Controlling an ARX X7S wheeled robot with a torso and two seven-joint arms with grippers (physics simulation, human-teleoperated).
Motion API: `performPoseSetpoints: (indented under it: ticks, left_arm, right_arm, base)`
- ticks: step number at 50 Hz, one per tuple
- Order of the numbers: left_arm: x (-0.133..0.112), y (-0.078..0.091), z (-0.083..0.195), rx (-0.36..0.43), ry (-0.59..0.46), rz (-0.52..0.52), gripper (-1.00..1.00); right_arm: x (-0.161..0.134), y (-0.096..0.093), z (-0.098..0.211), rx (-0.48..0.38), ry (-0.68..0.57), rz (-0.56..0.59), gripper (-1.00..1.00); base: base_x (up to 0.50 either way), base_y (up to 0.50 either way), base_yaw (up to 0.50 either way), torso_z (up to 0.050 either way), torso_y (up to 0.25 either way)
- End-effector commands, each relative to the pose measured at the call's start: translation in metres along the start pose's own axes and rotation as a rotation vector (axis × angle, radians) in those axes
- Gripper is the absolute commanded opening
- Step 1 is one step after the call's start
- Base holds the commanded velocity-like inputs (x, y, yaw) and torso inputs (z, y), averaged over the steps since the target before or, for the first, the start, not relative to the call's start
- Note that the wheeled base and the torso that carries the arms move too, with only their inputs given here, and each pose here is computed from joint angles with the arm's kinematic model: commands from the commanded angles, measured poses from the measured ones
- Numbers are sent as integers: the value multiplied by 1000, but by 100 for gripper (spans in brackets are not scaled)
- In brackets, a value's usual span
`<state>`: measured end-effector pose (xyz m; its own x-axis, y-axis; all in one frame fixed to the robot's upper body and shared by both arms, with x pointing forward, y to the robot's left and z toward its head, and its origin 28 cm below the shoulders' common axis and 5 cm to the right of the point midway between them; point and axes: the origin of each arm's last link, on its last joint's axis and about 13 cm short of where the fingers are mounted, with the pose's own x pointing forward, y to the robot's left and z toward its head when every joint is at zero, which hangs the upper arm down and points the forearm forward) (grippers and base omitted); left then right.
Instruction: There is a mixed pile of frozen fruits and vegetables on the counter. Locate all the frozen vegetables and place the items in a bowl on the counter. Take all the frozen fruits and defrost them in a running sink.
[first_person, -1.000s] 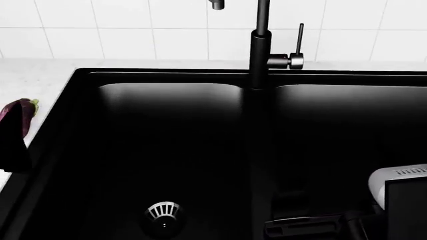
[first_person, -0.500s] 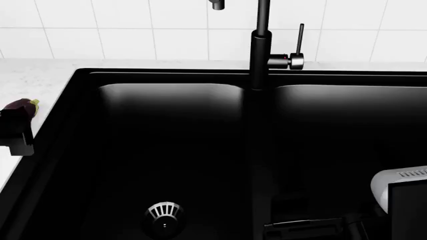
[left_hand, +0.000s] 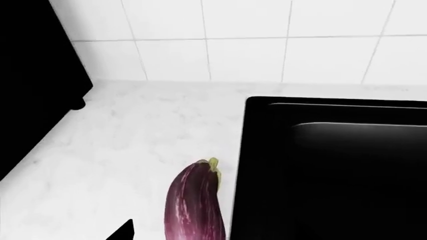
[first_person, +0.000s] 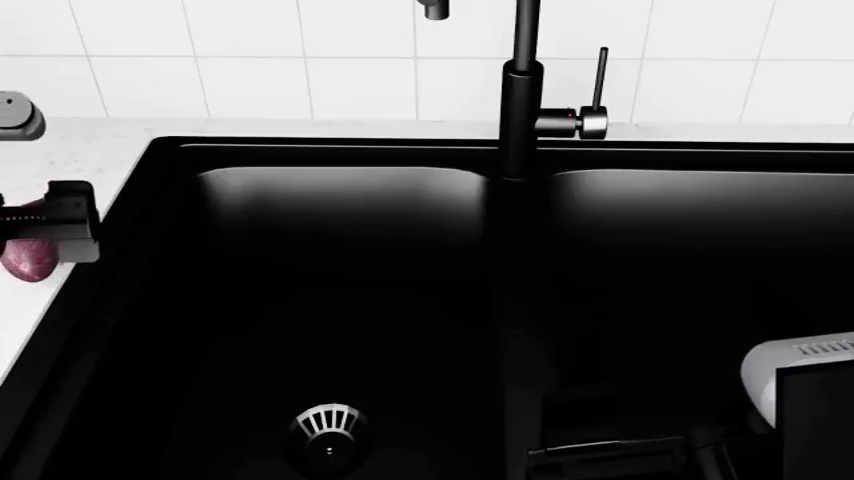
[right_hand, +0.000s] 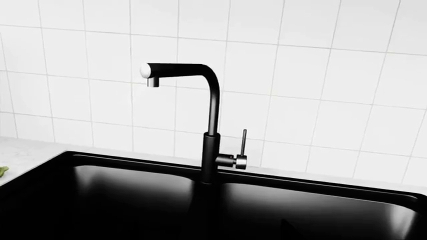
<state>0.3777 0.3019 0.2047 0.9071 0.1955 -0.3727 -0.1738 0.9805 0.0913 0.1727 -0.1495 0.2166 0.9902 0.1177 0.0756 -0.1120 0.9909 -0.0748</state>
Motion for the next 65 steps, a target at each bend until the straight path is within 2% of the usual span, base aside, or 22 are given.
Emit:
performPoseSetpoints:
  ticks: [1, 7, 12, 15, 19, 30, 43, 44, 46, 57, 60, 65]
  left_arm:
    - [25, 0, 7, 59, 48, 50, 100]
    - [33, 5, -3, 67, 100, 76, 100]
    - [35, 6, -15, 124, 131, 77, 100]
    - [36, 7, -16, 92, 130, 71, 100]
    - [36, 6, -20, 126, 143, 64, 100]
    - [38, -2, -30, 126, 175, 37, 100]
    - [37, -4, -27, 124, 167, 46, 100]
    - [38, -4, -27, 126, 161, 51, -100]
    - [37, -4, -22, 95, 142, 57, -100]
    - [36, 0, -7, 60, 96, 105, -100]
    - [35, 1, 1, 38, 54, 115, -100]
    - [33, 2, 17, 45, -21, 98, -100]
  right_arm:
    - [-1, 0, -1, -1, 4, 4, 100]
    - [-1, 0, -1, -1, 8, 6, 100]
    - [-1, 1, -1, -4, 9, 9, 100]
    - [0, 1, -1, 2, 7, 15, 100]
    - [0, 0, -1, 1, 8, 14, 100]
    - [-1, 1, -2, -3, 13, 16, 100]
    - [-1, 1, -3, -5, 17, 17, 100]
    - [-1, 1, -3, -4, 16, 17, 100]
    - [-1, 1, -4, -6, 19, 18, 100]
    - [-1, 2, -4, -11, 23, 26, 100]
    - [0, 2, -4, -11, 24, 26, 100]
    - [-1, 3, -3, -12, 21, 28, 100]
  base:
    - [0, 0, 0, 0, 0]
    - [0, 0, 0, 0, 0]
    - [0, 0, 0, 0, 0]
    - [0, 0, 0, 0, 0]
    - [0, 0, 0, 0, 0]
    - [0, 0, 0, 0, 0]
    - [0, 0, 0, 0, 0]
    - [0, 0, 0, 0, 0]
    - [0, 0, 0, 0, 0]
    - [0, 0, 0, 0, 0]
    - [0, 0, 0, 0, 0]
    - [0, 0, 0, 0, 0]
